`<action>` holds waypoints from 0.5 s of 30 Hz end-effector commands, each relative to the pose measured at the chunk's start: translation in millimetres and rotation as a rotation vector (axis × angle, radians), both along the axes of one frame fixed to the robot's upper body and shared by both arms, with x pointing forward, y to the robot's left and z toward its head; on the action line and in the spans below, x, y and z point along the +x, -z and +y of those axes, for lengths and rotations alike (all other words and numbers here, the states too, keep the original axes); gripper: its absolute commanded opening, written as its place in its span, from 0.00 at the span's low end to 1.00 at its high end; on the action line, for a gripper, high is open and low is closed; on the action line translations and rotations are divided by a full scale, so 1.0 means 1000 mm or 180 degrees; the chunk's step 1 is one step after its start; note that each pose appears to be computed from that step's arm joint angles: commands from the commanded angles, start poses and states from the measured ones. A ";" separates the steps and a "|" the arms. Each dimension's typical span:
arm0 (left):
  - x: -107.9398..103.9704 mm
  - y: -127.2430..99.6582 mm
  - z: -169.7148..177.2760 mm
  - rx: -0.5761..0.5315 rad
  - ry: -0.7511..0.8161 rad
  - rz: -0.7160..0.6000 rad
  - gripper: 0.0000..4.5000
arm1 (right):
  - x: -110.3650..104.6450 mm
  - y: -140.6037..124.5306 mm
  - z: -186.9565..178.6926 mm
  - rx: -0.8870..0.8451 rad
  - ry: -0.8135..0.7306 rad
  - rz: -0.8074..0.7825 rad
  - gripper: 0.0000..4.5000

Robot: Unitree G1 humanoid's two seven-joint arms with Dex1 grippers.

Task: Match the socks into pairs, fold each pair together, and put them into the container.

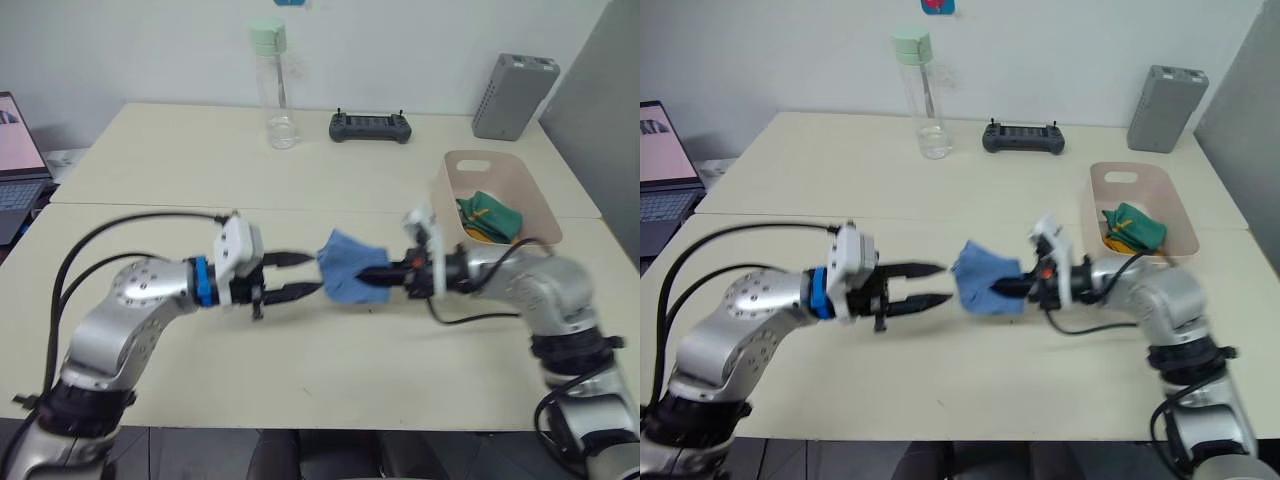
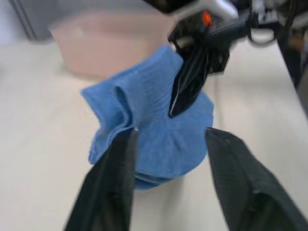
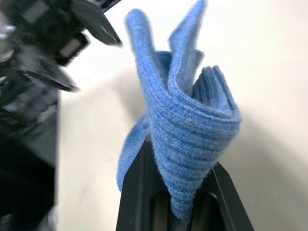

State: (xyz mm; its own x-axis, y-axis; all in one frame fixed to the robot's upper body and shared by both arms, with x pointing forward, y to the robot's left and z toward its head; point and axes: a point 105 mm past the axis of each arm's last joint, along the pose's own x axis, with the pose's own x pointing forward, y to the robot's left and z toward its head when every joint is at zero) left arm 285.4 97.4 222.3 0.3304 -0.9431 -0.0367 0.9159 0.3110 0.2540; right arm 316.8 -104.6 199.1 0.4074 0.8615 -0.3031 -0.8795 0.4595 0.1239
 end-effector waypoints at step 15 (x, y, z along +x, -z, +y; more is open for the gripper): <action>0.025 -0.067 -0.126 -0.0651 0.0176 -0.0558 0.99 | 0.099 -0.053 -0.169 -0.3269 0.1270 -0.2834 0.00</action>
State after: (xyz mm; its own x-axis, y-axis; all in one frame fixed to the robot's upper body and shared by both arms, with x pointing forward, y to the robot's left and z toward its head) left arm 316.3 -25.0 274.3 0.2810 -0.9448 0.1683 0.8986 0.3207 0.2996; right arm 413.9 -279.3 236.1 0.9416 0.1758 -0.2872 -0.3292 0.3019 -0.8947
